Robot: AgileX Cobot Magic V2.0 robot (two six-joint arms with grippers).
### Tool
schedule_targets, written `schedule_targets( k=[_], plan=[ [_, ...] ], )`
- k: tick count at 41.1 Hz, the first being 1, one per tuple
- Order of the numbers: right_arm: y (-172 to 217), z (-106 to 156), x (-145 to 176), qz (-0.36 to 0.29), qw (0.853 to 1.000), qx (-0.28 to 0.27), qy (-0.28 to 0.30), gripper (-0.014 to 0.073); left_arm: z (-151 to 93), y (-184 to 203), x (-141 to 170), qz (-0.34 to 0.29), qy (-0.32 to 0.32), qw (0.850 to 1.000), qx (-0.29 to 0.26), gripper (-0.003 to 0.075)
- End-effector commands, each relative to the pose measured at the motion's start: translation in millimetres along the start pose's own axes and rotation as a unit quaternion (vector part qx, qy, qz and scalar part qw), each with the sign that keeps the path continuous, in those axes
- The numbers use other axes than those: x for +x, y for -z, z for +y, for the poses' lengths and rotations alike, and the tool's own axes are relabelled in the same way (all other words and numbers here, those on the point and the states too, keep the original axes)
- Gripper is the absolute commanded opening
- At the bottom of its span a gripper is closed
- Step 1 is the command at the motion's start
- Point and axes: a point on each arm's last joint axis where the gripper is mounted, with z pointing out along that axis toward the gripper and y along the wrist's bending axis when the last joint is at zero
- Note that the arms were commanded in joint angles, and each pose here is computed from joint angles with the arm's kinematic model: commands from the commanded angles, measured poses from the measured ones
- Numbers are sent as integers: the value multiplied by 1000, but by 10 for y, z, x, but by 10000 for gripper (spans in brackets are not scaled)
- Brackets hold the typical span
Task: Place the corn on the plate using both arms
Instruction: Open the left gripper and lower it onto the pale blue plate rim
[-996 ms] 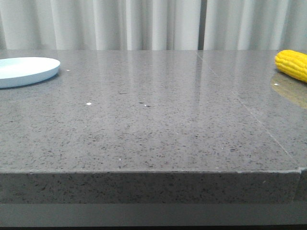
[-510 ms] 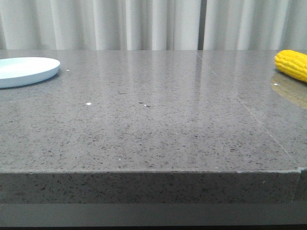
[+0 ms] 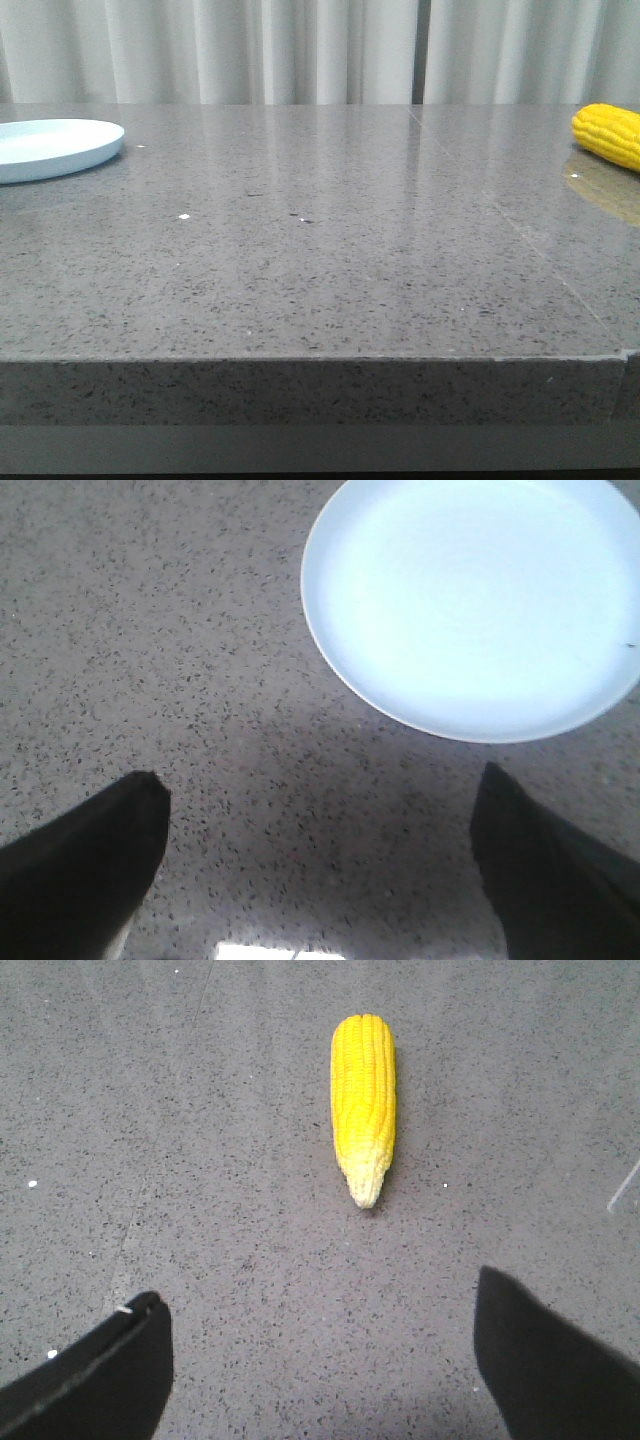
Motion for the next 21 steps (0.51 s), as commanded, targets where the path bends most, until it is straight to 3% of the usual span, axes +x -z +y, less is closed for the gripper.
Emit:
schedule_targets(
  k=[1,11,21],
  plan=[
    [40,-2,-148,-49,999,2,4,636,93,-50,-230,-37,12,999,9,598],
    [40,-2,-149,-49,999,2,4,636,211,-551,-440,-3,49,993,107,598],
    [40,-2,-149,-49,999,2,4,636,225,-916,-650,14,49,990,129,598]
  ],
)
